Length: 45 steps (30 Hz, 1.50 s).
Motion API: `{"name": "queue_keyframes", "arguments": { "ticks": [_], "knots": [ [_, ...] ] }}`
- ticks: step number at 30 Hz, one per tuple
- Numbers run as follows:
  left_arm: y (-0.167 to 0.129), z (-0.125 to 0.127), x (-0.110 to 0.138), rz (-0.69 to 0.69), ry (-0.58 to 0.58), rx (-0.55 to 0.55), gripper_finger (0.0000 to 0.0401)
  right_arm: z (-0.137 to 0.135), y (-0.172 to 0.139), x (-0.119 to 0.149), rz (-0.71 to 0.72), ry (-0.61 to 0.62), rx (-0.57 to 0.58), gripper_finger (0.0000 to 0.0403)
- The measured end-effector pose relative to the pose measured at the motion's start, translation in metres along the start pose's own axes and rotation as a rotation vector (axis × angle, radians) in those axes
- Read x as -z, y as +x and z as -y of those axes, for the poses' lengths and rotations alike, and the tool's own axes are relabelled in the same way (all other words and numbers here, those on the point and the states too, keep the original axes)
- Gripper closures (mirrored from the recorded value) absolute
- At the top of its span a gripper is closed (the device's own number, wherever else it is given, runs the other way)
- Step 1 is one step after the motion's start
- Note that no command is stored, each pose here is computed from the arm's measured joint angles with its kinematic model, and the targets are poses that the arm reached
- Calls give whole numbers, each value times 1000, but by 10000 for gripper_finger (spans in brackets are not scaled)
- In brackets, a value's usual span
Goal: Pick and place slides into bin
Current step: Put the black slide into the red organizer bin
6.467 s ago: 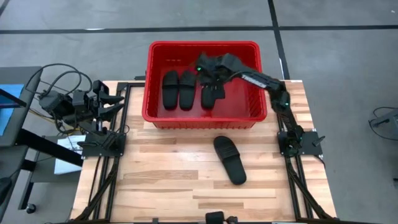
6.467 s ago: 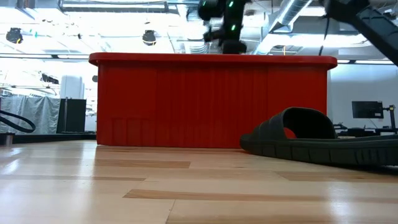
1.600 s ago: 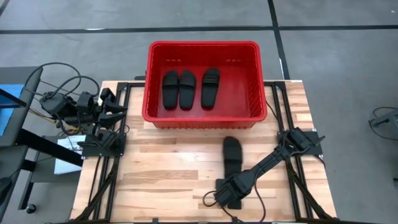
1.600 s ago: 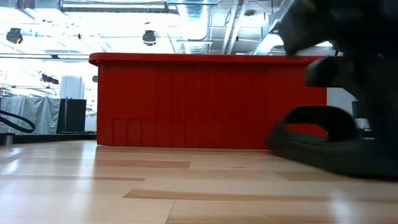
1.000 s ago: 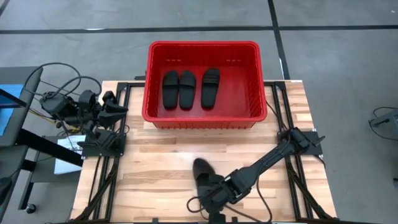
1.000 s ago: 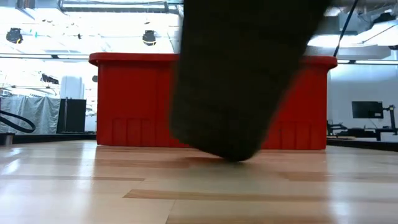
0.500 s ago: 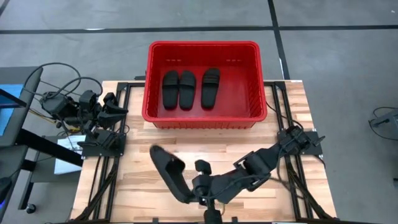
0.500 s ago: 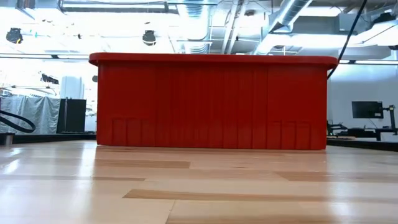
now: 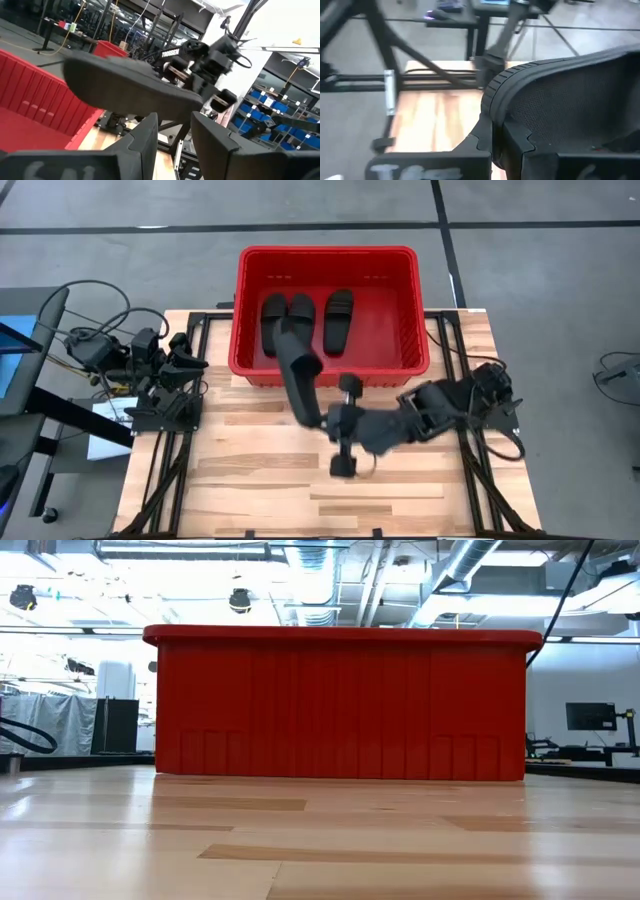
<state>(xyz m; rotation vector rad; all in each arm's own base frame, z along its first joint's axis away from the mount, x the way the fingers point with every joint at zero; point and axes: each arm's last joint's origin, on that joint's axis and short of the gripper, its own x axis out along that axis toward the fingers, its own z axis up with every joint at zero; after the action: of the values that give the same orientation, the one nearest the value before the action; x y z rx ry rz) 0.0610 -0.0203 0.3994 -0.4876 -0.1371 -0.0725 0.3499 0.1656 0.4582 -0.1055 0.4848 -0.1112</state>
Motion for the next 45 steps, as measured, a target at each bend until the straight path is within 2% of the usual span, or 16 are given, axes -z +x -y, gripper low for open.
{"name": "queue_keyframes", "arguments": {
  "ticks": [6,15,24,27,35,45],
  "knots": [
    [0,-1,3,-26,15,-11,293,44,13,-1,-69,-4,73,400],
    [-1,-5,11,-103,60,-45,293,119,42,21,-355,-74,85,400],
    [-1,-6,13,-124,75,-55,293,205,46,41,-566,-114,124,402],
    [-1,-6,13,-122,124,-59,293,229,44,48,-617,-117,134,402],
    [-1,-6,13,-125,249,-53,293,272,51,71,-723,-113,128,402],
    [-1,-6,13,-127,343,-47,293,298,70,111,-879,-97,107,402]
  ]
}}
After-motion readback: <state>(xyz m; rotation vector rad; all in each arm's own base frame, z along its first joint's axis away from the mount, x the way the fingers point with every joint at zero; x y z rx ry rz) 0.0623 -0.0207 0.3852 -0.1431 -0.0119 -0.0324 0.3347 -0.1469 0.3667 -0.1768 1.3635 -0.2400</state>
